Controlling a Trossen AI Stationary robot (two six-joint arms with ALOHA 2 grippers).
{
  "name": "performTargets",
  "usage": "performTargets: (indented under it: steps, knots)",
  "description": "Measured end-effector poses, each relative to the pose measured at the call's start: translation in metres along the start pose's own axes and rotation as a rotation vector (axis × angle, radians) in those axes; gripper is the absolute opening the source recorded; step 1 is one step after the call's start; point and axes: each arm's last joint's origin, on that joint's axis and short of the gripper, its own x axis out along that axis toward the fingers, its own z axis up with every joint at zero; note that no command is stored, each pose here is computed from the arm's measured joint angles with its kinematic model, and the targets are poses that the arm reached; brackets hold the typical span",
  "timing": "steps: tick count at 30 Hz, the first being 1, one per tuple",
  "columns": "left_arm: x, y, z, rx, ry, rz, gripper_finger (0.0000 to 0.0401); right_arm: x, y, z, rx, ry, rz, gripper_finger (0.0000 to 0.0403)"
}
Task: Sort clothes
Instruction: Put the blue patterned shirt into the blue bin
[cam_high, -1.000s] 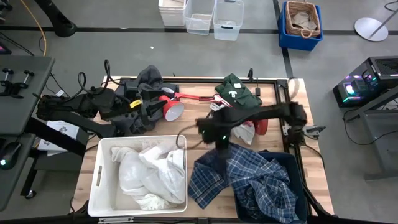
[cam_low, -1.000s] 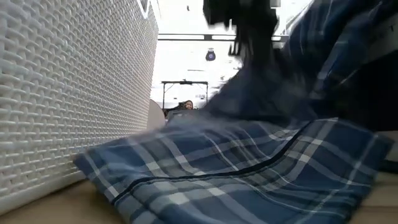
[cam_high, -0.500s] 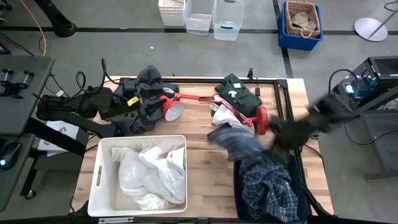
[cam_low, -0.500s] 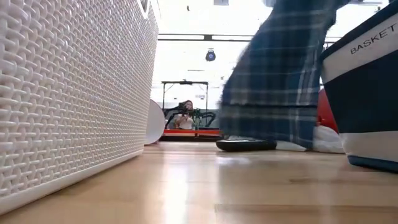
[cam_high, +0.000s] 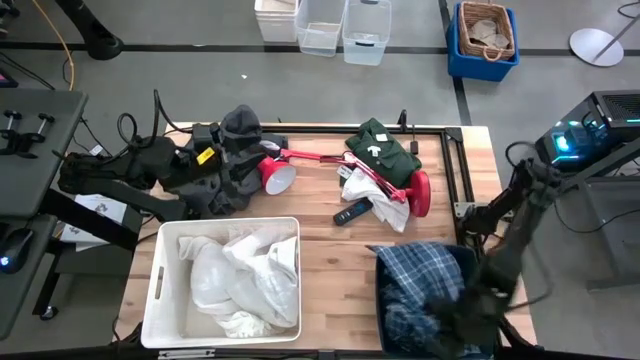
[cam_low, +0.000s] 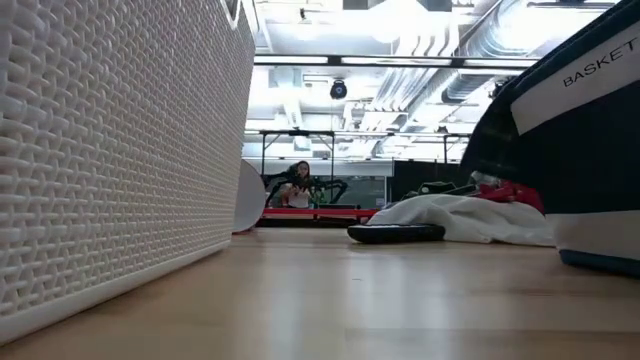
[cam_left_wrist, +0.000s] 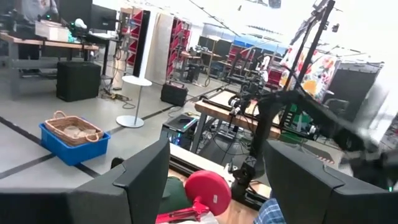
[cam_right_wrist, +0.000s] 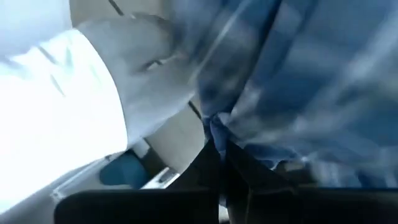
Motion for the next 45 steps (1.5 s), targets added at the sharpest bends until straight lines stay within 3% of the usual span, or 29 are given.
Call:
performTargets:
  steps: [3, 8, 13, 19, 24, 26, 32, 37, 41, 45]
  knots:
    - [0.001, 0.002, 0.000, -0.004, -0.003, 0.012, 0.0248, 0.028, -0.020, 0.032, 0.012, 0.035, -0.018, 0.0000]
    - [0.001, 0.003, 0.000, -0.031, -0.003, 0.017, 0.0248, 0.065, -0.072, 0.065, 0.030, 0.206, -0.254, 0.0000]
    - [0.001, 0.003, 0.000, -0.031, -0.001, 0.015, 0.0248, 0.086, -0.114, 0.089, 0.103, 0.156, -0.383, 0.0004]
    - [0.001, 0.003, 0.000, -0.029, 0.004, 0.017, 0.0248, 0.102, -0.134, 0.102, 0.173, 0.213, -0.395, 0.0037]
    - [0.001, 0.003, 0.000, -0.028, 0.005, 0.017, 0.0248, 0.094, -0.111, 0.094, 0.085, 0.262, -0.340, 0.0092]
    - [0.001, 0.003, -0.001, -0.025, 0.010, 0.019, 0.0248, 0.085, -0.091, 0.086, 0.051, 0.283, -0.274, 0.0118]
    - [0.001, 0.004, -0.006, 0.004, 0.058, 0.030, 0.0248, 0.042, -0.034, 0.059, -0.018, 0.345, -0.166, 0.0182]
    - [0.001, 0.005, -0.008, 0.014, 0.075, 0.035, 0.0248, -0.004, 0.000, 0.048, -0.052, 0.332, -0.114, 0.0203]
    - [0.001, 0.005, -0.007, 0.011, 0.070, 0.033, 0.0248, -0.044, 0.021, 0.064, -0.099, 0.150, -0.050, 0.0204]
    - [0.003, 0.004, -0.009, 0.007, 0.079, 0.022, 0.0248, -0.078, 0.033, 0.111, -0.248, -0.240, -0.052, 0.0204]
